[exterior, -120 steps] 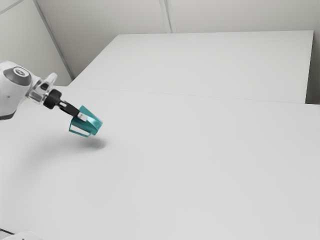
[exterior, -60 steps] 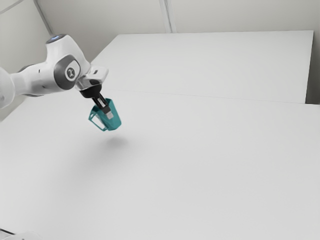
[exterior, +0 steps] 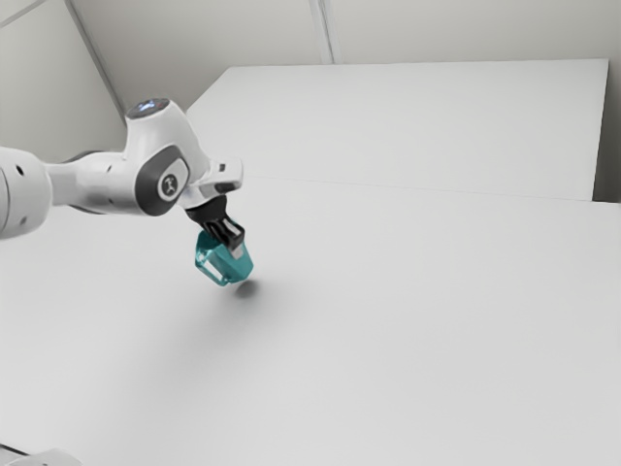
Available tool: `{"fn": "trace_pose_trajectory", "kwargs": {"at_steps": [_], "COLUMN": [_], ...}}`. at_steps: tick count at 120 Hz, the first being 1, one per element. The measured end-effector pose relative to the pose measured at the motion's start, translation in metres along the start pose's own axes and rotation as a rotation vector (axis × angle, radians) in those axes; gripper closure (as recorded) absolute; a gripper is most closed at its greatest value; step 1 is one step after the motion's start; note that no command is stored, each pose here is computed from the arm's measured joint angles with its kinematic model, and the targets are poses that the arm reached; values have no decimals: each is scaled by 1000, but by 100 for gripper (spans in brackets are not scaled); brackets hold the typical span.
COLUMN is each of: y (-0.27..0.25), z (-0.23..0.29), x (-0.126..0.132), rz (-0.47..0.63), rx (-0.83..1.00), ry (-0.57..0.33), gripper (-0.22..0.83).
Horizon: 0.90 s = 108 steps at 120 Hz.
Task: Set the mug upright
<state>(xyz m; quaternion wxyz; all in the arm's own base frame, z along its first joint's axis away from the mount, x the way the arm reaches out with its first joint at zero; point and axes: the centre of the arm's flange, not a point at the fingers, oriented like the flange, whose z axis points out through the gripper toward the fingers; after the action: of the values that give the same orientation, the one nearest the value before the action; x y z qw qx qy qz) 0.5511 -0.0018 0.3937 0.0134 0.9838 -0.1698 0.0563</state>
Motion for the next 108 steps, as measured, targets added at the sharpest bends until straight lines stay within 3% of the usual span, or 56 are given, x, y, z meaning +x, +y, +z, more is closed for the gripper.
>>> {"fn": "trace_pose_trajectory", "kwargs": {"at_steps": [35,86,108], "y": [6,7,9], "z": [19,34,37], "x": [-11,-11,-13], "rz": [-130,-180,-201], "rx": [-3,-8,-23], "ry": [-19,-113,-136], "gripper": [79,79,39]}}
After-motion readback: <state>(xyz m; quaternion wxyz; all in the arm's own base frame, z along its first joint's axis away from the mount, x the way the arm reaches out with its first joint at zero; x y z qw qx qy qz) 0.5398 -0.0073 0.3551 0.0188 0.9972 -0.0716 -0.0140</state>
